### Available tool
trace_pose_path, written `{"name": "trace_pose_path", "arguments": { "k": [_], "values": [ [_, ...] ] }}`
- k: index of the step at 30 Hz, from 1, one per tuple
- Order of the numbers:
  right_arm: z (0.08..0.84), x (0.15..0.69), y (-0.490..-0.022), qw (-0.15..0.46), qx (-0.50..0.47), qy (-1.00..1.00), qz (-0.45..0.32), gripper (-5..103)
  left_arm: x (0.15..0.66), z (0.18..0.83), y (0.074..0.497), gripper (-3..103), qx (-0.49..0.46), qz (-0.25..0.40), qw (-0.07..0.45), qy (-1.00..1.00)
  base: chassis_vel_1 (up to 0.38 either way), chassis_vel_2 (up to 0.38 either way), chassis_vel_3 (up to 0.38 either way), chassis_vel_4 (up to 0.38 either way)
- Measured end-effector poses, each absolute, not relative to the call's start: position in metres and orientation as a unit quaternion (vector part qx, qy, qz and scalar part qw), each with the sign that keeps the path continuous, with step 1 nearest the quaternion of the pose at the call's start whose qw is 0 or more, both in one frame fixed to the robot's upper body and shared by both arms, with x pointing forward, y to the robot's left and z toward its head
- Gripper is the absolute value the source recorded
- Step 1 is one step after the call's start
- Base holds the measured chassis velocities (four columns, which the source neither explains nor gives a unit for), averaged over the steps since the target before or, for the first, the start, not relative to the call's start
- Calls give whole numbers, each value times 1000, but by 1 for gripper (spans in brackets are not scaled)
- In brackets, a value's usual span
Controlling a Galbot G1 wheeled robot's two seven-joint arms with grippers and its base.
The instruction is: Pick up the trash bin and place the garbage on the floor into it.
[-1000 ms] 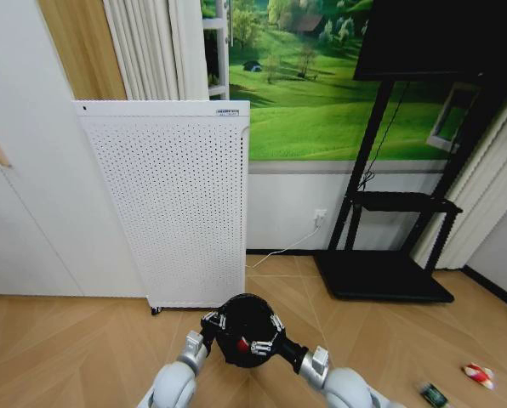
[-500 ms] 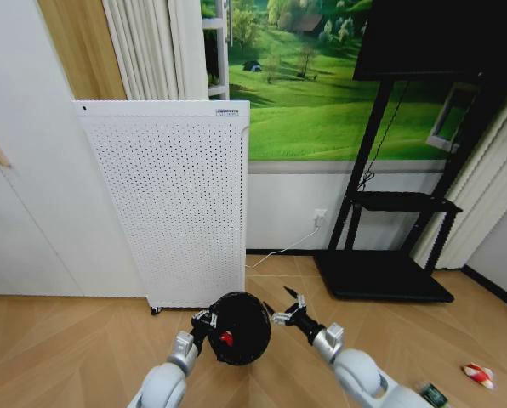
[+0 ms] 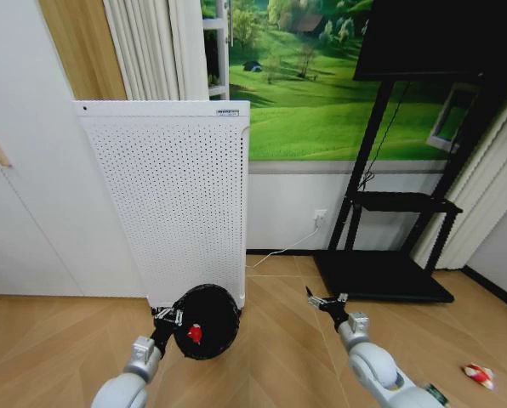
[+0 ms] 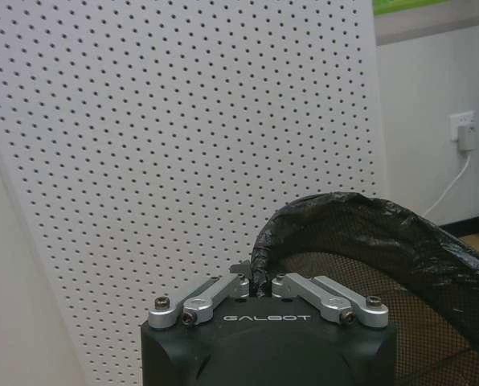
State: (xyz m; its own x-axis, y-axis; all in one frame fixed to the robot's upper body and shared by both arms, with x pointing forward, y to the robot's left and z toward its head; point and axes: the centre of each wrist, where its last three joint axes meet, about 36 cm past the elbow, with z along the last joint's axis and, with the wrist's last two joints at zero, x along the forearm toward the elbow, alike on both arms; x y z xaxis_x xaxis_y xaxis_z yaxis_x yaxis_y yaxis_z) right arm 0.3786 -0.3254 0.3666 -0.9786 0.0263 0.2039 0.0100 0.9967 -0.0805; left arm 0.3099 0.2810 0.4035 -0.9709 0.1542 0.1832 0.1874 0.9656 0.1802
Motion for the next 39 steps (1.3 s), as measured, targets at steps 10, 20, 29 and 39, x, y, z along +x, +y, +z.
{"name": "trace_pose_path", "arguments": {
  "k": [10, 20, 29, 39],
  "values": [
    [384, 355, -373, 152, -140, -978, 40, 100, 288, 418, 298, 6, -41, -96, 71, -992, 0, 0, 0, 0],
    [389, 337, -374, 141, -159, -977, 19, 100, 273, 417, 297, 6, -7, -74, 71, -995, 0, 0, 0, 0],
    [382, 335, -363, 144, -145, -979, 9, 100, 268, 418, 297, 6, 2, -74, 66, -995, 0, 0, 0, 0],
    [379, 336, -365, 142, -133, -981, 15, 100, 268, 417, 294, 6, 1, -71, 65, -995, -157, -126, 130, 133]
  ]
}}
